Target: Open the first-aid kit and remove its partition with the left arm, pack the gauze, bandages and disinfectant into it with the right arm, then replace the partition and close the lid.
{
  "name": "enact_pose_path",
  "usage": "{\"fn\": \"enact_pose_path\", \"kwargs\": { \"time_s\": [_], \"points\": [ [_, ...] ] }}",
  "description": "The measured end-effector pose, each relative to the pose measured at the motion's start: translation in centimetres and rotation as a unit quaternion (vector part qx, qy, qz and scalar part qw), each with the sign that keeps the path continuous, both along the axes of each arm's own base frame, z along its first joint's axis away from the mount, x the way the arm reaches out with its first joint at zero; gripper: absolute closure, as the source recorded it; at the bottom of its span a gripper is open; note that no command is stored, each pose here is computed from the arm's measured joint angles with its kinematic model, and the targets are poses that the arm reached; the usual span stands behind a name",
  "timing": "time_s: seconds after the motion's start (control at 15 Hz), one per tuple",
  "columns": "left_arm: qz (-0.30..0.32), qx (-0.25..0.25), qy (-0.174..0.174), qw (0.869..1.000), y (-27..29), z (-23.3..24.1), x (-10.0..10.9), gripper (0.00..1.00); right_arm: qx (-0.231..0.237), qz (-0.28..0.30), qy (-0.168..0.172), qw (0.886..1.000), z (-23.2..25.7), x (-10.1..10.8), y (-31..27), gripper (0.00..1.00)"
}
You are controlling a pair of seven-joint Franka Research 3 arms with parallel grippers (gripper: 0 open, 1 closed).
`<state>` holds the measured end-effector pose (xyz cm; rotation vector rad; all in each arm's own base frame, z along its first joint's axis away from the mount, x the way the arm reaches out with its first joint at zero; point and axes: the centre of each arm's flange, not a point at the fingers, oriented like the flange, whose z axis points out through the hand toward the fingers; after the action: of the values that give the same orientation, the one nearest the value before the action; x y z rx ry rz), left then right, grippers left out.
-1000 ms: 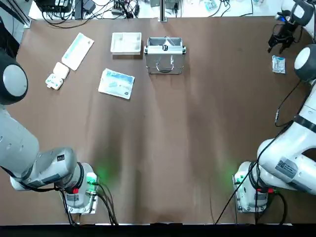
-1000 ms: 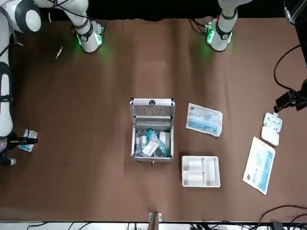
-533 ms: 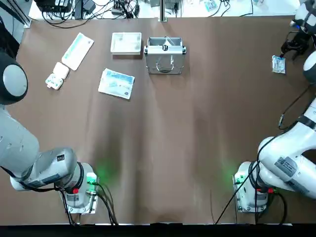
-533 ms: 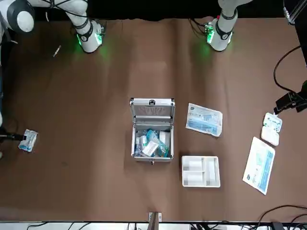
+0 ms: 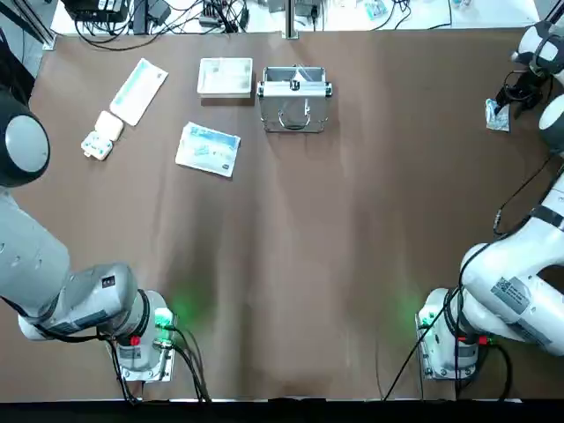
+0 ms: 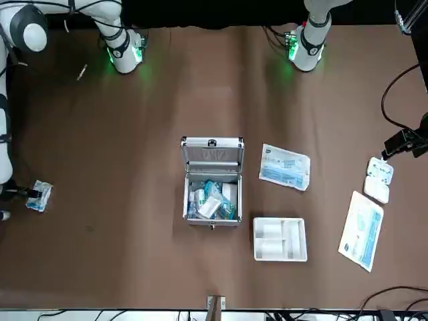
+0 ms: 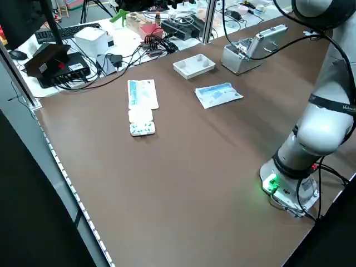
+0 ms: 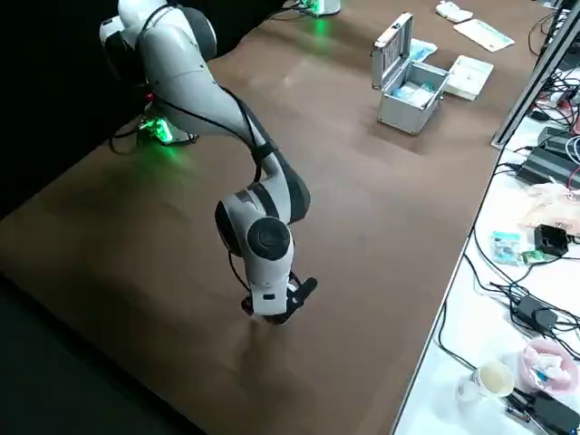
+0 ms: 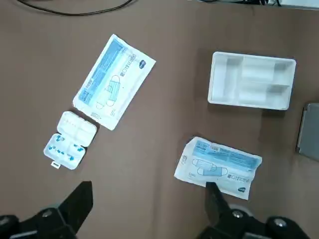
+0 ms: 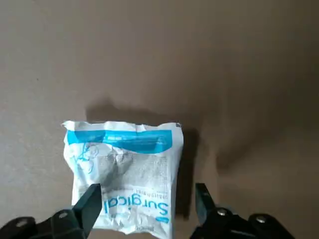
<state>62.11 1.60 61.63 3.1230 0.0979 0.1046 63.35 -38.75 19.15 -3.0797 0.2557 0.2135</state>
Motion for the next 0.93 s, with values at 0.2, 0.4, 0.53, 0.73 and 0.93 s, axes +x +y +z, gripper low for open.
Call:
{"fn": "enact_pose_path", "kwargs": {
  "time_s": [0.2,0.4,0.53,0.73,0.93],
  "points": [
    [-0.002,0.0,0.0,1.0,-0.2,0.0,0.0,0.0,0.003,0.0,0.004,1.0,-0.8,-0.2,0.2,0.17],
    [-0.003,0.0,0.0,1.0,-0.3,0.0,0.0,0.0,0.005,0.001,0.006,1.0,-1.0,-0.2,0.3,0.49],
    [-0.003,0.0,0.0,1.0,-0.3,0.0,0.0,0.0,0.006,0.0,0.006,1.0,-0.8,-0.1,0.5,0.67],
    [-0.003,0.0,0.0,1.0,-0.3,0.0,0.0,0.0,0.008,-0.003,0.011,1.0,-0.4,0.3,1.3,0.89],
    [-0.002,0.0,0.0,1.0,-0.2,0.0,0.0,0.0,0.018,-0.019,0.036,0.999,0.7,2.8,6.9,0.89]
  ]
}}
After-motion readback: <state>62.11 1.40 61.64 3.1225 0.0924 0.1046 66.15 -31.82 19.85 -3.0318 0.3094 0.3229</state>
